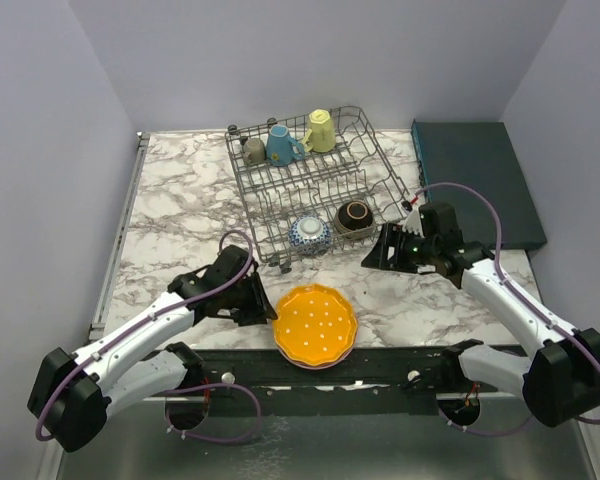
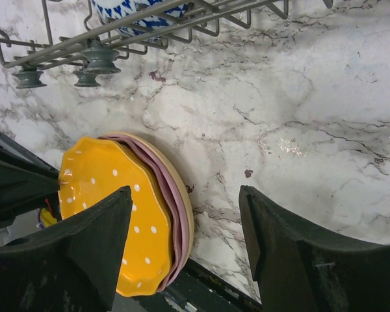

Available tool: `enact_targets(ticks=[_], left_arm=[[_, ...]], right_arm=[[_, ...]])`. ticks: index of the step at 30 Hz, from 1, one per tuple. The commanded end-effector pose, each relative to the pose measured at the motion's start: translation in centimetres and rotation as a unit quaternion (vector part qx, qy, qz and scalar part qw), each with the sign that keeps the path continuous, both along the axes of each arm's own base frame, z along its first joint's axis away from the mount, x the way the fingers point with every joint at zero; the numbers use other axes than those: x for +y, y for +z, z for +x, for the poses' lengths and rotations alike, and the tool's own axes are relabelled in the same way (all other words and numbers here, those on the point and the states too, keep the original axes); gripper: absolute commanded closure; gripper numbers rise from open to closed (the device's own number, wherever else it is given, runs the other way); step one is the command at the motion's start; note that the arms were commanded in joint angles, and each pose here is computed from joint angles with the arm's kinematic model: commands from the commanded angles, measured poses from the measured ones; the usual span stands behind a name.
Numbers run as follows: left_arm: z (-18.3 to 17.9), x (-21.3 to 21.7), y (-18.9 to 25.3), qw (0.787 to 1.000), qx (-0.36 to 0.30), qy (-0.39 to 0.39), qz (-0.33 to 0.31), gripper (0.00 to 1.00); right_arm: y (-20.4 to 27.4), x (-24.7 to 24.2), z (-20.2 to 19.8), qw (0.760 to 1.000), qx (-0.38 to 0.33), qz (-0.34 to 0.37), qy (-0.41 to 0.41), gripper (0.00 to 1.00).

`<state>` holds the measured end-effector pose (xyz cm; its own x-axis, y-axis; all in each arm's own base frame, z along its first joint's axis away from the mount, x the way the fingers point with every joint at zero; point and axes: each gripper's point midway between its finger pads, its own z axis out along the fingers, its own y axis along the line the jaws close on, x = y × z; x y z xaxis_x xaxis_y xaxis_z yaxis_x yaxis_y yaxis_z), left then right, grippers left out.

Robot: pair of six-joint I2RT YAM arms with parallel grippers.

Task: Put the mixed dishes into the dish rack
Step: Pick up the plate at the center of the board.

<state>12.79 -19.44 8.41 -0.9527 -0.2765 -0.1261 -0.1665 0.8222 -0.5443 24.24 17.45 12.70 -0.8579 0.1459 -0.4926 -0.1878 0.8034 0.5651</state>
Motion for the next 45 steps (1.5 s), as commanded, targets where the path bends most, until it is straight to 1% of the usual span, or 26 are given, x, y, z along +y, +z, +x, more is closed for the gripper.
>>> enact_targets(ticks=[1, 14, 20, 25, 29, 32, 35, 41, 45], left_arm=[[-0.1, 1.0, -1.3, 0.999, 0.003, 0.039, 0.03, 0.62], [-0.1, -0.4, -1.7, 0.999, 0.012, 0.019, 0.025, 0.62], [0.2, -0.8, -1.3, 1.0, 0.002, 0.016, 0.024, 0.63], [0.2, -1.1, -1.2, 1.0, 0.0, 0.009, 0.025, 0.71], [0.1, -1.3, -1.1, 1.0, -0.001, 0.004, 0.024, 0.8], [0.3, -1.4, -0.7, 1.0, -0.006, 0.003, 0.019, 0.88], [0.6, -1.7, 0.1, 1.0, -0.018, -0.005, 0.014, 1.0], [1.3, -2.5, 1.9, 0.999, -0.044, -0.018, -0.003, 1.0], [1.8, -2.7, 3.4, 0.998, -0.066, -0.015, -0.017, 1.0]], right_arm=[[-0.5, 0.7, -0.4, 1.0, 0.01, 0.015, 0.016, 0.27], [-1.2, 0.8, -0.7, 1.0, 0.021, 0.017, 0.016, 0.28], [-1.6, 0.6, -1.0, 1.0, 0.024, 0.014, 0.013, 0.28], [-2.1, 0.6, -1.2, 0.999, 0.028, 0.015, 0.012, 0.28], [-2.1, 0.6, -1.4, 0.999, 0.029, 0.017, 0.012, 0.28], [-2.1, 0.6, -1.5, 0.999, 0.03, 0.017, 0.012, 0.28], [-1.8, 0.7, -1.6, 0.999, 0.029, 0.021, 0.014, 0.28], [-1.3, 0.8, -2.1, 0.999, 0.03, 0.026, 0.025, 0.28], [-1.0, 1.4, -2.9, 0.997, 0.033, 0.045, 0.047, 0.28]])
